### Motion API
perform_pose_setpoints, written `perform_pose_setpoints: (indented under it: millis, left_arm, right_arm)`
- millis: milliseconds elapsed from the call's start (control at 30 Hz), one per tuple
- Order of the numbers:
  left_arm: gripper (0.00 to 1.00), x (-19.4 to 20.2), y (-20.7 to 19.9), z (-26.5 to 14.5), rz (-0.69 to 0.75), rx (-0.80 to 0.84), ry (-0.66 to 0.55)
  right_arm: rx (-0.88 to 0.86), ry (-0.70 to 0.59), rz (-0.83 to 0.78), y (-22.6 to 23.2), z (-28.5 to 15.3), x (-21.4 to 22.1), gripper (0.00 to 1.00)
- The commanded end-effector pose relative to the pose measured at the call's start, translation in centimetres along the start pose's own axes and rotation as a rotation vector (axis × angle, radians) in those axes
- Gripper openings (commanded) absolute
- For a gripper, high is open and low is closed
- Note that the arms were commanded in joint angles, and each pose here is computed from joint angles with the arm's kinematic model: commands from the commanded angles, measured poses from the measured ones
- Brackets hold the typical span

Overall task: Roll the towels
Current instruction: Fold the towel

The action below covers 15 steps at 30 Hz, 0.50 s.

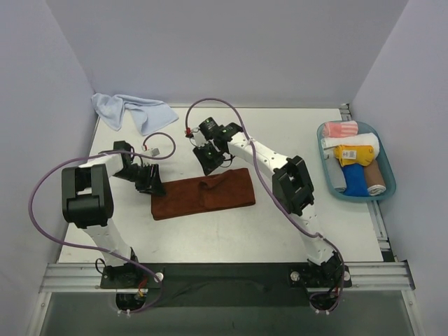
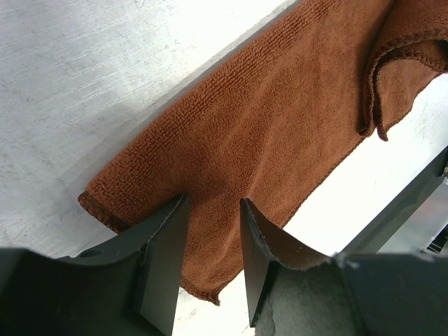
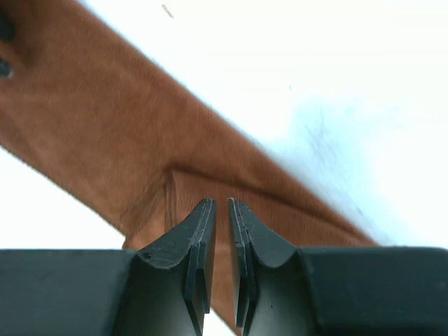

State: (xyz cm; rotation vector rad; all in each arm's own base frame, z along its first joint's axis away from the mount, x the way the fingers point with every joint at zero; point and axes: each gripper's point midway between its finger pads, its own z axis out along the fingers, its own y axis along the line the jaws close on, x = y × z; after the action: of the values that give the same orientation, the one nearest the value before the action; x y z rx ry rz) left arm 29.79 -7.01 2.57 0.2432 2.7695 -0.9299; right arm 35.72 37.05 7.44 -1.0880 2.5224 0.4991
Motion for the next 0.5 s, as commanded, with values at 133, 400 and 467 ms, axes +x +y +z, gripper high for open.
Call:
perform_pose_setpoints:
  millis: [133, 400, 467]
  left_arm:
    - [0.46, -1.6, -0.6, -0.5, 0.016, 0.025, -0.051]
    - [0.46, -1.4, -0.7, -0.5, 0.014, 0.029, -0.050]
    - [0.46, -1.4, -0.6, -0.4, 0.015, 0.029, -0.052]
  right_arm:
    - [-0.020, 0.022, 0.024, 0.4, -0.2, 0.5, 0.19]
    - [-0.022, -0.038, 0.019, 1.1, -7.7, 2.8, 0.29]
    - [-0.010, -0.012, 0.018, 0.8, -7.4, 3.9, 0.29]
